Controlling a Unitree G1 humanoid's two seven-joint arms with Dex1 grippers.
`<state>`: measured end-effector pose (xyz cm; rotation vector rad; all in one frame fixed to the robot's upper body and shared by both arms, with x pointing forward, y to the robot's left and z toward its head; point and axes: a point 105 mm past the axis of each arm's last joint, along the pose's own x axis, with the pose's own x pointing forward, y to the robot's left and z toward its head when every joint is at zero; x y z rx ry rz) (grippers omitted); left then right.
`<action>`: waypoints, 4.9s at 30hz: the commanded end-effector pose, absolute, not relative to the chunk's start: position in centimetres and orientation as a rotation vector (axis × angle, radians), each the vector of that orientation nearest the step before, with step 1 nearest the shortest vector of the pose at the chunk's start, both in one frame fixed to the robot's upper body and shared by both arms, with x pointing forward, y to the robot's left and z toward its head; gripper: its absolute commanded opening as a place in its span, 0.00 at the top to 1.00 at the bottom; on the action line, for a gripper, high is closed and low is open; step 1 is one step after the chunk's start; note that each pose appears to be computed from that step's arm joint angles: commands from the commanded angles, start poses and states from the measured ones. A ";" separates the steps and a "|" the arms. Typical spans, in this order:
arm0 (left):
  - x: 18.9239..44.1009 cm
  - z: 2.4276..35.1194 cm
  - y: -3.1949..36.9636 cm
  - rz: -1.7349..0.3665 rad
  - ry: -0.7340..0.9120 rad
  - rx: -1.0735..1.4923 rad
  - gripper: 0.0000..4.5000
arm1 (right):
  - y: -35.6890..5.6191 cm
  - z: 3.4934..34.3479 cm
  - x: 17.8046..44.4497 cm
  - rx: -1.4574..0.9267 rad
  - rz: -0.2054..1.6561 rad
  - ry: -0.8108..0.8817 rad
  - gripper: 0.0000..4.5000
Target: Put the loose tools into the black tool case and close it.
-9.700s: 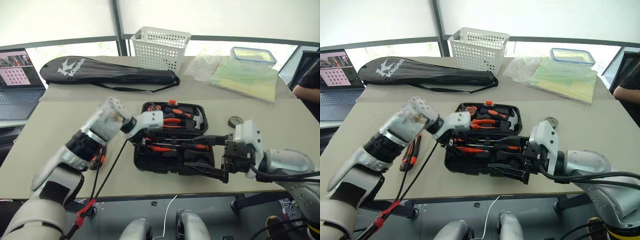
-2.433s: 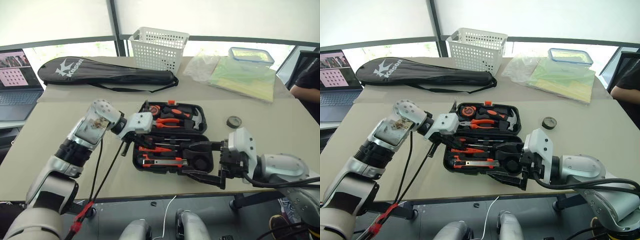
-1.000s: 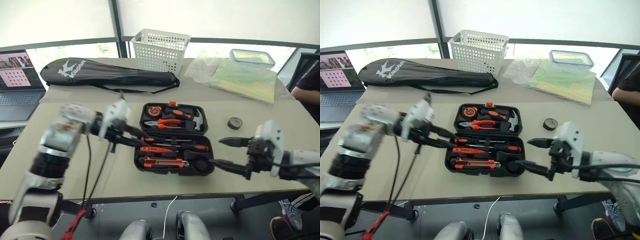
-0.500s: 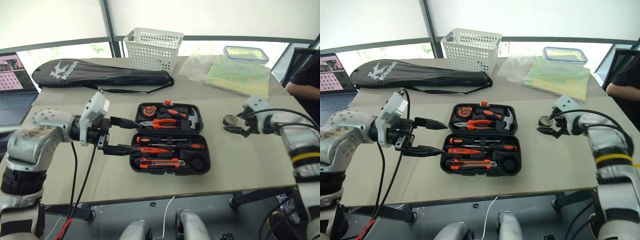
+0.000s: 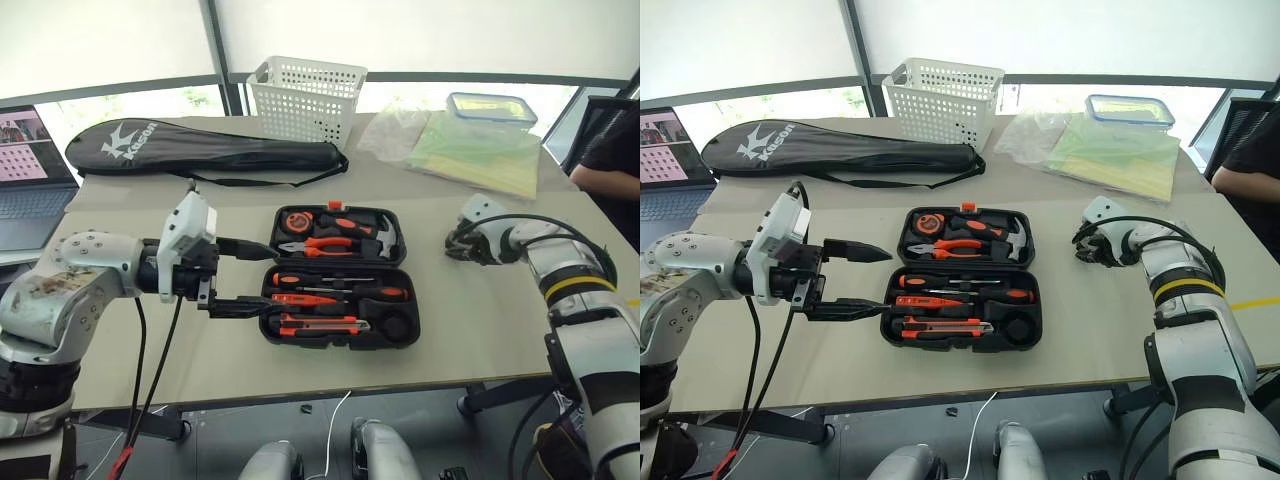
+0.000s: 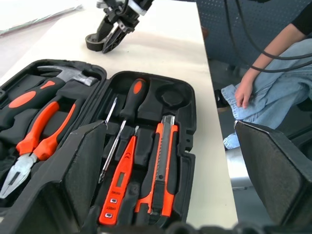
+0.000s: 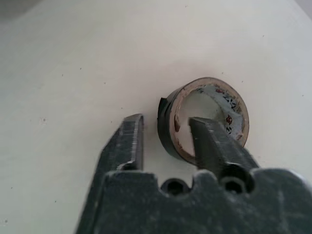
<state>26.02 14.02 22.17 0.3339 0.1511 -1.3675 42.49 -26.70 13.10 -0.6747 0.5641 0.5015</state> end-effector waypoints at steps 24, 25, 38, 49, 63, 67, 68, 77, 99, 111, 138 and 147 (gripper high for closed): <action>25.6 19.6 13.7 -1.509 0.210 0.479 0.00 | -13.1 15.8 26.5 -0.772 1.450 0.426 0.99; 25.6 19.6 13.7 -1.510 0.209 0.482 0.00 | -13.2 15.5 26.5 -0.782 1.447 0.435 0.99; 25.9 19.9 13.6 -1.491 0.192 0.494 0.00 | -13.1 15.3 25.6 -0.855 1.502 0.464 0.39; 30.0 17.5 18.8 -1.102 0.254 0.433 0.00 | -17.4 20.0 30.6 -0.534 1.060 0.327 0.50; 34.0 11.1 17.8 -0.954 0.266 0.438 0.99 | -20.4 13.2 33.8 -0.630 0.854 0.312 1.00; 33.1 10.8 15.4 -1.047 0.264 0.392 0.99 | -17.6 13.3 32.8 -0.659 0.977 0.241 1.00; 32.6 10.9 15.0 -1.075 0.260 0.381 0.99 | -17.2 13.2 32.5 -0.666 1.001 0.238 1.00; 27.9 10.4 14.1 -1.286 0.310 0.408 0.99 | -17.0 12.9 29.3 -0.719 1.117 0.196 1.00; 29.5 10.8 24.9 -0.792 0.529 0.224 0.62 | -24.8 14.7 29.4 -0.545 0.768 0.356 0.77; 36.6 14.5 18.6 -0.679 0.584 -0.240 0.07 | -19.1 16.3 36.2 -0.107 0.659 0.433 0.22; 38.8 17.1 15.9 -0.733 0.267 -0.020 1.00 | -16.7 18.0 39.0 -0.159 0.599 0.278 1.00; 39.0 24.3 14.5 -0.715 -0.220 0.246 1.00 | -16.5 22.4 39.6 -0.342 0.468 -0.114 1.00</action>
